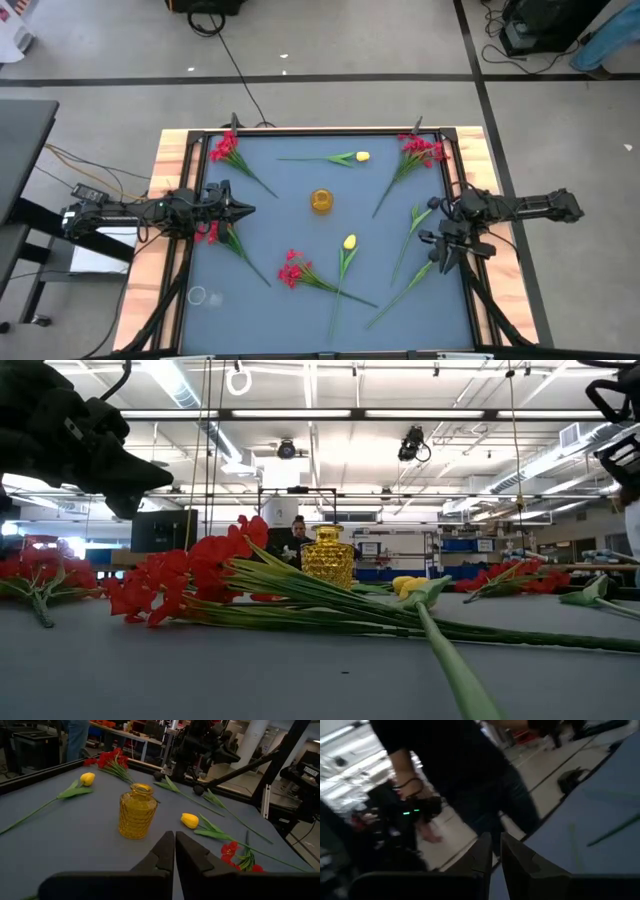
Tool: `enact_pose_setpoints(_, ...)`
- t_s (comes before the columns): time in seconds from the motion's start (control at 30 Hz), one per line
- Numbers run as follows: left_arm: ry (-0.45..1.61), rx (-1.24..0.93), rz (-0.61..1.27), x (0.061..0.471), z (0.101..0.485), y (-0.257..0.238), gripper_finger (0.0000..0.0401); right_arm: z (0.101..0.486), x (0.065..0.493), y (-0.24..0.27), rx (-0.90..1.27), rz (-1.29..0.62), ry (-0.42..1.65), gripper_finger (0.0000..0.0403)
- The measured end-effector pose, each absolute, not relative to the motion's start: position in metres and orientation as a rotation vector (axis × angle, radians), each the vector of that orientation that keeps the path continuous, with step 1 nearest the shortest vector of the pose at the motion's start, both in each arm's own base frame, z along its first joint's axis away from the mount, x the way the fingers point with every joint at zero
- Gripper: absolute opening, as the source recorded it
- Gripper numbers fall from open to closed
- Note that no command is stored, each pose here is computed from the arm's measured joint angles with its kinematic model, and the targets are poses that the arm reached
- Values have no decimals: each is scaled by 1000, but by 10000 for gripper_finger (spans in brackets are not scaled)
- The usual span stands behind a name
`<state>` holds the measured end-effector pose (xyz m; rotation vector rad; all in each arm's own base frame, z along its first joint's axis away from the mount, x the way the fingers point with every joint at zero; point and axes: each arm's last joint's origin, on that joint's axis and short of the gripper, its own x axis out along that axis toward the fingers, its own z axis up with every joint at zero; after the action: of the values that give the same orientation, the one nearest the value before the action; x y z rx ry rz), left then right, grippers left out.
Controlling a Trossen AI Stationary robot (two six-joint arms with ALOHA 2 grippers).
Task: Sort flowers into vase by color
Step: Put the top black tulip into the yellow vase
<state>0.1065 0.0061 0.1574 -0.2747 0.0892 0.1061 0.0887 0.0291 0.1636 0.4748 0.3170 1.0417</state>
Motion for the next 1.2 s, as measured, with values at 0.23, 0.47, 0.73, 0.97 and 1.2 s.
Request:
enact_pose_setpoints(0.23, 77, -275, 105, 107, 159, 6, 23, 167, 95, 24, 426, 815, 193, 50)
enact_pose_setpoints(0.47, 77, -276, 105, 107, 159, 6, 23, 169, 95, 24, 439, 821, 186, 50)
enact_pose_setpoints(0.73, 58, -310, 146, 107, 160, 7, 23, 177, 96, 21, 174, 735, -18, 50)
enact_pose_setpoints(0.97, 4, -475, 144, 107, 164, 7, 23, 200, 96, 15, -39, 443, -337, 50)
enact_pose_setpoints(1.2, -102, -693, 112, 107, 173, 7, 23, 233, 79, 0, 227, 16, -736, 50)
